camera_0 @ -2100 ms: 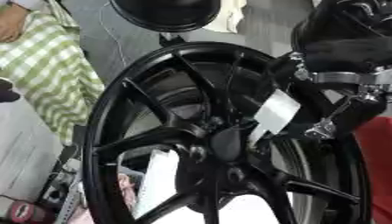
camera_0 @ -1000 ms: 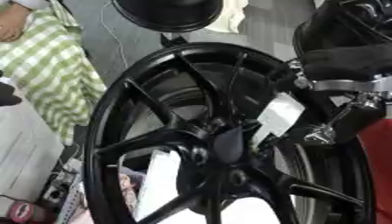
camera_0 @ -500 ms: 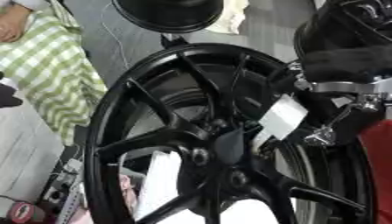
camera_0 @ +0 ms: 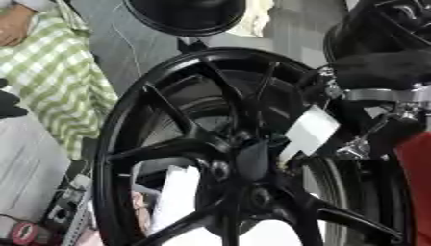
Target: Pull the pin out of the wheel hub.
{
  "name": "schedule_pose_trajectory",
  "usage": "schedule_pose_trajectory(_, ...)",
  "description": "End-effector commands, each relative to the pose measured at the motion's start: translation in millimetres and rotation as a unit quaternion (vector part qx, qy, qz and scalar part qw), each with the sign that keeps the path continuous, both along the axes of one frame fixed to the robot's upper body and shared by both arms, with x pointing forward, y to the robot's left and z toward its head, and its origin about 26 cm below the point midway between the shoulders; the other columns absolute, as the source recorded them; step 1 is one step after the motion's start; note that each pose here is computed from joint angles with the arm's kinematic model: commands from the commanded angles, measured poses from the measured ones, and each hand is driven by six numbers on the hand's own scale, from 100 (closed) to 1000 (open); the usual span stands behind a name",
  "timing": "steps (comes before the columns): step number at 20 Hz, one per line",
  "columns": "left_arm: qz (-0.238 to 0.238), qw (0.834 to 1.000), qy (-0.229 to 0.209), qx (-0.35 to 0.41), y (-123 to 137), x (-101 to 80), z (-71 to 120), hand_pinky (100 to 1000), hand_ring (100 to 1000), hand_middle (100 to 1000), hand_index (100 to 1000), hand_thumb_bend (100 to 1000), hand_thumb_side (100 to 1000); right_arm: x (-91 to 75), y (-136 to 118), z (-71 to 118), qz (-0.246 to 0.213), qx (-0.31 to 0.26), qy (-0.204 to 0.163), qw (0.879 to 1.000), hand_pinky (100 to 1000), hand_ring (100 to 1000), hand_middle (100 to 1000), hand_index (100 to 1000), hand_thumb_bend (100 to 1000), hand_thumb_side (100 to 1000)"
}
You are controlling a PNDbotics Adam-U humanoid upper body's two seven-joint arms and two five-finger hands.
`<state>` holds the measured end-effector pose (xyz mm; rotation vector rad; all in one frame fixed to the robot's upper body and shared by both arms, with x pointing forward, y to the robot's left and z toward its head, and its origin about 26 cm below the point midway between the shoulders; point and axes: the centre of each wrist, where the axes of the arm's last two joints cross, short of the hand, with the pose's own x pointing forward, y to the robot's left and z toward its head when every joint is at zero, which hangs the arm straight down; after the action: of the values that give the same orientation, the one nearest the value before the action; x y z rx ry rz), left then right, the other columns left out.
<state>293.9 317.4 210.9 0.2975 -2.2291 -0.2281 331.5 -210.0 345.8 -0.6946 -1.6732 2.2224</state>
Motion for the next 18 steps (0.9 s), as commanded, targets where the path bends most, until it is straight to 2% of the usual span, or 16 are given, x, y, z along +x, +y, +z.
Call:
schedule_pose_trajectory(1,0.0,1.0,-0.012,0.009,0.7,-3.6,6.4,719,584,569,755,100,837,-5.0,-4.7,12.0,-0.006,0.003,-0.015,1.0,802,831,669,721,348,100)
schedule_pose_trajectory(13,-0.002,1.0,-0.01,0.012,0.8,-3.7,5.8,722,584,572,756,100,839,-3.8,-3.5,11.3,-0.013,0.028,0.003,1.0,787,778,529,609,344,100)
schedule_pose_trajectory(18,-0.002,1.0,-0.008,0.013,1.0,-3.8,5.4,723,584,573,757,100,839,-4.1,-2.6,11.2,-0.015,0.048,0.015,0.999,779,758,506,576,363,100)
